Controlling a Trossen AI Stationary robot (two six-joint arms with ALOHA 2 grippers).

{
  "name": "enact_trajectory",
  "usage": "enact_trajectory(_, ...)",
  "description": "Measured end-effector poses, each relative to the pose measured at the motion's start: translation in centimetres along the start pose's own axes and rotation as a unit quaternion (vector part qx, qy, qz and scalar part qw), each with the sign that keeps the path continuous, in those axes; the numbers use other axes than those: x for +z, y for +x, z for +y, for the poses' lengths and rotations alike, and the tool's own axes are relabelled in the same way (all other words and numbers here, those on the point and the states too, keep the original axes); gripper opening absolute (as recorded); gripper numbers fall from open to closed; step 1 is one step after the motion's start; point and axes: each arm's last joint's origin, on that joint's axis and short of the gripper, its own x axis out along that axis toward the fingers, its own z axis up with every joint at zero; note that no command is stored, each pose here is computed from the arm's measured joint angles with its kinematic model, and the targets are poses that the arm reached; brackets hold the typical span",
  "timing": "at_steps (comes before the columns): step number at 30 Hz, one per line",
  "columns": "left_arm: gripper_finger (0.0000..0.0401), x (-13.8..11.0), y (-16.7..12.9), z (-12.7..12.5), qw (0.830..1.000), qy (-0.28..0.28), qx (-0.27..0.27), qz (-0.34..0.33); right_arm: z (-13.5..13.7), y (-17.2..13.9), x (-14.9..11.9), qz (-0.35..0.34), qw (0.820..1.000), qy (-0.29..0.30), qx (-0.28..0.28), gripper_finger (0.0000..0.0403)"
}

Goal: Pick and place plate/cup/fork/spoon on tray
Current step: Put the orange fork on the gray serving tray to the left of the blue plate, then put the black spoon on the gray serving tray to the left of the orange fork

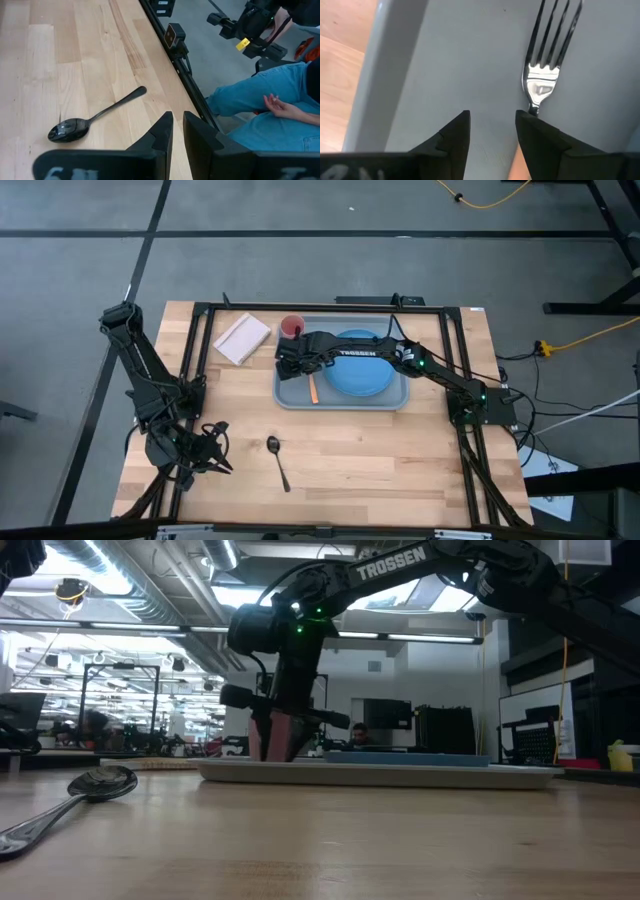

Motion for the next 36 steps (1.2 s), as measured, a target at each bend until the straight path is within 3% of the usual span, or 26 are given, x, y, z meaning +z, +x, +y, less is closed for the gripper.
enact_trajectory(14,0.0037,0.0,0.0,0.0,1.000,0.000,0.000,0.000,-0.5,0.0,-0.2,-0.001,1.000,0.003,-0.030,0.0162)
enact_trajectory(23,0.0037,0.0,0.0,0.0,1.000,0.000,0.000,0.000,-0.2,0.0,0.1,-0.011,1.000,-0.005,-0.017,0.0162)
enact_trajectory(29,0.0037,0.0,0.0,0.0,1.000,0.000,0.000,0.000,0.9,-1.0,-0.6,0.018,0.999,-0.011,0.044,0.0162)
enact_trajectory(36,0.0037,0.0,0.0,0.0,1.000,0.000,0.000,0.000,5.6,-3.8,-6.6,0.049,0.985,-0.068,0.151,0.0162)
